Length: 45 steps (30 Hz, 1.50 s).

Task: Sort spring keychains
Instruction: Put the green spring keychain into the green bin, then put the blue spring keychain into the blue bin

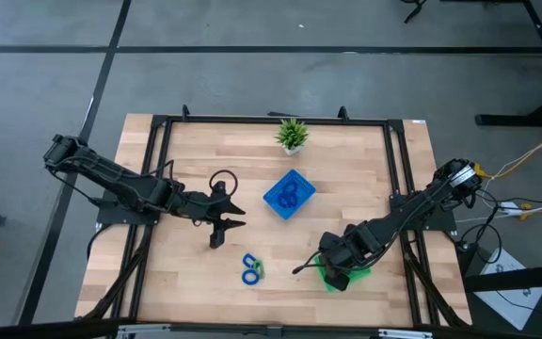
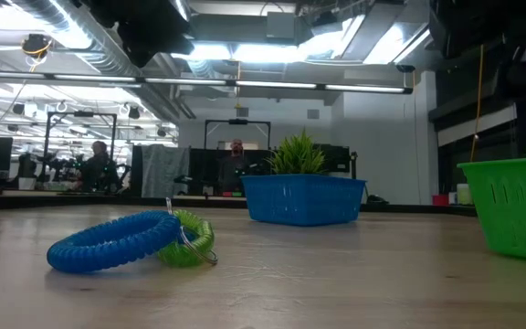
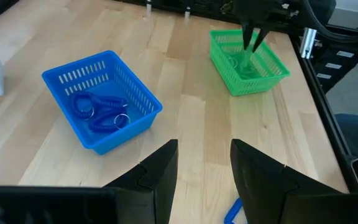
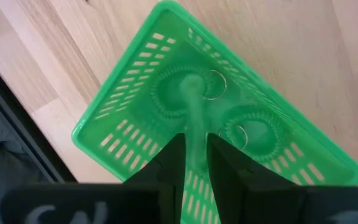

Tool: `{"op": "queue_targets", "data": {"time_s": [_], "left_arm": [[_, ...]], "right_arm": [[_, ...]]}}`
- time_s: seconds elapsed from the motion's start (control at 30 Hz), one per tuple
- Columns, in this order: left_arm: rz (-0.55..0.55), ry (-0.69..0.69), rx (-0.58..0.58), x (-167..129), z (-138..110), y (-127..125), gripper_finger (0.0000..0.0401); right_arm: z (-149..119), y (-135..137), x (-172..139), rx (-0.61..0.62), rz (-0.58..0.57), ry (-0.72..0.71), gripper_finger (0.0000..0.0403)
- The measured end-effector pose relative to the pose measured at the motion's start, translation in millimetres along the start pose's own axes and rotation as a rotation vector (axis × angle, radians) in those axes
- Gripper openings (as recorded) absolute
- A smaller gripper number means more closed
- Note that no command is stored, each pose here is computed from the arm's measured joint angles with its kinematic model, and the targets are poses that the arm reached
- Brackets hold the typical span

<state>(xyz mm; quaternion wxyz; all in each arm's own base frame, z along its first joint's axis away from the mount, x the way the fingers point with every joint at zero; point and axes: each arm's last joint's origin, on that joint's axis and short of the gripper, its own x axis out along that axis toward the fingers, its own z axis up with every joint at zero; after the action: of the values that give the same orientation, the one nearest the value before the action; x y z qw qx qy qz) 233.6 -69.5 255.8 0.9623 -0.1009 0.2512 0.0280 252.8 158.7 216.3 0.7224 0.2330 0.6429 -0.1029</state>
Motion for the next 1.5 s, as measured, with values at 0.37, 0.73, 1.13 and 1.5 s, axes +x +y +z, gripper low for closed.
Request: {"op": "queue_targets", "data": {"time_s": [0.37, 0.73, 1.13, 1.5], "left_arm": [[0.011, -0.004, 0.000, 0.0, 0.1, 0.3, 0.0143], [-0.010, 0.003, -0.010, 0.0, 0.0, -0.3, 0.0143], [-0.065, 0.023, -0.012, -0.1, -0.4, -2.0, 0.0143], [-0.100, 0.036, -0.011, -0.2, -0.8, -3.0, 0.0143]], "right_arm": [[-0.2, 0.1, 0.0, 0.020, 0.004, 0.006, 0.0111], [0.6, 1.4, 0.1, 0.020, 0.017, -0.001, 0.0128], [17.8, 17.7, -3.2, -0.099, 0.179, -0.189, 0.0128], [32.1, 36.7, -13.1, -0.309, 0.302, -0.449, 0.0128]]}}
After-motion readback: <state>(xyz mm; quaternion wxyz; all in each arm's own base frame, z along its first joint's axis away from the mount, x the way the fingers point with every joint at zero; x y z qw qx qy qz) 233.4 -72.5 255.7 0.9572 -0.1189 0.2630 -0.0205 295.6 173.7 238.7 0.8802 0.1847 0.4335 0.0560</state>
